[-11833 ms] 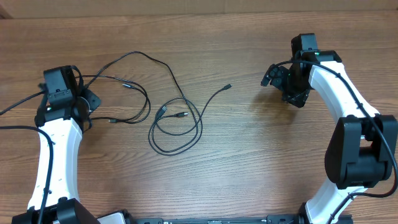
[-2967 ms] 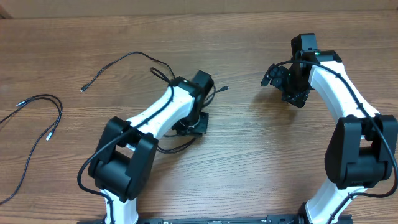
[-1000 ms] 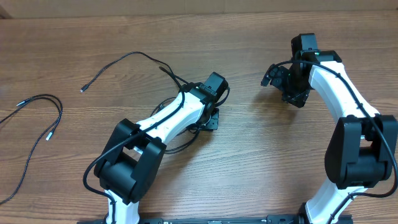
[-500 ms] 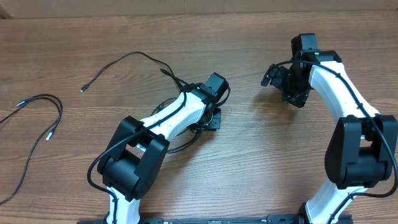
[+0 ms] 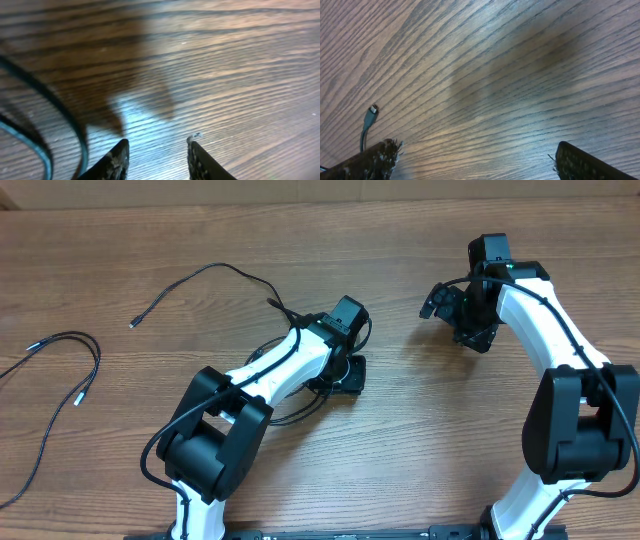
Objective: Untangle cables
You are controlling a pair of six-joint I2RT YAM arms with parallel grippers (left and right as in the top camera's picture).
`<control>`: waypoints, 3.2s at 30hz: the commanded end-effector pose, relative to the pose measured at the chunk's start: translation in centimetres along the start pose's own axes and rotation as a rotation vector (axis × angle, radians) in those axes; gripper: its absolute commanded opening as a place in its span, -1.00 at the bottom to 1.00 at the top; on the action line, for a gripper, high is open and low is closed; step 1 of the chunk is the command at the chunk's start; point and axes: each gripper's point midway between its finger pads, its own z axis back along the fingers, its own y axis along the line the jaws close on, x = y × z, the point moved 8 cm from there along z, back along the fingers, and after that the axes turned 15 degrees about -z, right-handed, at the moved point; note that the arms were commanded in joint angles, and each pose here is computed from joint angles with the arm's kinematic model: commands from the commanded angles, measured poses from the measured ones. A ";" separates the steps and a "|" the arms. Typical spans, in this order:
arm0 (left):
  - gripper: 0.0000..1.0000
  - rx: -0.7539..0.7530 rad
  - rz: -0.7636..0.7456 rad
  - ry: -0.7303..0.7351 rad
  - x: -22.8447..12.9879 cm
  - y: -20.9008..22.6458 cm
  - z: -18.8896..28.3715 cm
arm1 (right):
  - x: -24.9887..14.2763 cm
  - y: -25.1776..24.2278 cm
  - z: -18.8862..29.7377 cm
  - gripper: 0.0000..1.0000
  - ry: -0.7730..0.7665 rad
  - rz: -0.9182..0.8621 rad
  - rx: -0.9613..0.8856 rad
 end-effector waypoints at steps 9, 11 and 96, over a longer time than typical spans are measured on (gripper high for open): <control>-0.15 -0.024 -0.013 -0.001 1.8 2.0 2.2 | 0.2 0.2 0.2 1.00 -0.012 0.003 0.004; -0.16 -0.008 0.000 -0.008 1.9 2.6 2.3 | 0.2 0.2 0.2 1.00 -0.012 0.003 0.004; -0.92 -0.909 -0.356 -0.190 1.4 0.2 8.2 | 0.2 0.2 0.2 1.00 -0.012 0.003 0.004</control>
